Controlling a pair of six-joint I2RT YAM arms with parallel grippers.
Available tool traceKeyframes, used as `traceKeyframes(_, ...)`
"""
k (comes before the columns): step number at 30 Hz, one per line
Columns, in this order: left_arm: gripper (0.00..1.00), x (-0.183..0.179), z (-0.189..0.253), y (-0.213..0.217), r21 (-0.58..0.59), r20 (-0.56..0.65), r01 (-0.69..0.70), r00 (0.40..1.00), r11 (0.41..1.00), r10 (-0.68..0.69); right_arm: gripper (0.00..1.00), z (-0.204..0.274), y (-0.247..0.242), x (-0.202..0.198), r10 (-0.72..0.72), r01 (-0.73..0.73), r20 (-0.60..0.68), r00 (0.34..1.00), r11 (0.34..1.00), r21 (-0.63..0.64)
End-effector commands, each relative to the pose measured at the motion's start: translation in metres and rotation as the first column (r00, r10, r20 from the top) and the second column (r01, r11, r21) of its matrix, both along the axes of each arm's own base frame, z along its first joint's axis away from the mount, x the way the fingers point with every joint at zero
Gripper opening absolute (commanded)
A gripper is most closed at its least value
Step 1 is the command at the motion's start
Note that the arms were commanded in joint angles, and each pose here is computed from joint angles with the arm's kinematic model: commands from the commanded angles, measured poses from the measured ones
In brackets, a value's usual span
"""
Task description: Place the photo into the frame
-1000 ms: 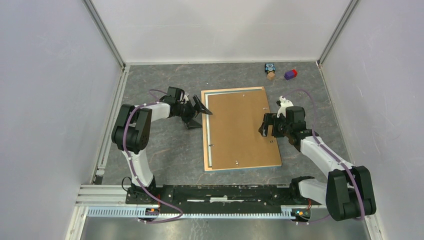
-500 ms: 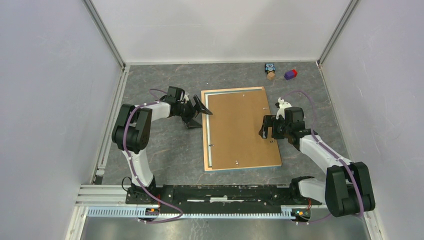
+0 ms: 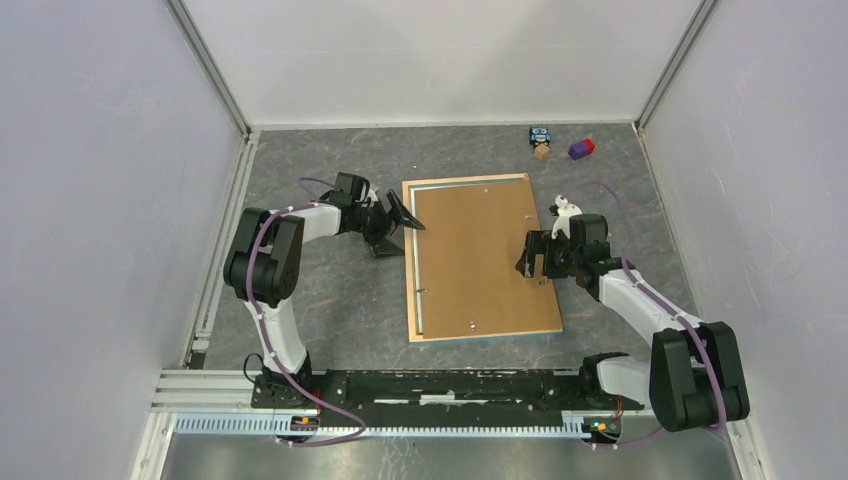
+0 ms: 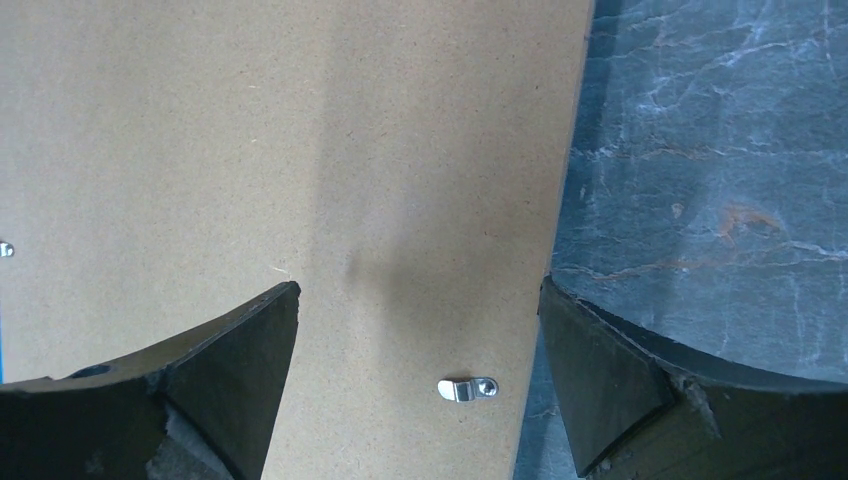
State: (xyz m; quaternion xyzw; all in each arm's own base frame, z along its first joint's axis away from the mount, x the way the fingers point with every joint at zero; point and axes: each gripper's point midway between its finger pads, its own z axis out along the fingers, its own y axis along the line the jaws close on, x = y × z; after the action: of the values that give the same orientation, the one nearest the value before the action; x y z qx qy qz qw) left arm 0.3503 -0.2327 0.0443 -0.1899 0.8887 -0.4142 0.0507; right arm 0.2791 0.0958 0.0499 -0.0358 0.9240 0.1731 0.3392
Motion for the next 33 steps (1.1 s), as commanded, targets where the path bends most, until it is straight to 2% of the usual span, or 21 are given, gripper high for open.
traceKeyframes(1,1.00,-0.007,-0.025,0.009,0.088,-0.022,0.013,1.000,0.996,-0.011,0.94,0.021,0.017,0.010,0.053,-0.061,0.094,0.994,0.995,0.084)
traceKeyframes(12,1.00,-0.006,-0.024,0.009,0.085,-0.019,0.014,1.000,0.996,-0.013,0.94,0.025,0.022,0.019,0.044,-0.056,0.107,0.993,0.992,0.109)
traceKeyframes(18,1.00,-0.006,-0.024,0.009,0.089,-0.016,0.013,1.000,0.996,-0.011,0.94,0.015,-0.008,0.015,-0.030,0.034,0.087,0.996,0.999,-0.035)
traceKeyframes(33,1.00,-0.006,-0.025,0.008,0.078,-0.023,0.016,1.000,0.997,-0.014,0.93,-0.002,0.002,0.006,0.006,-0.006,0.033,0.999,1.000,0.009)
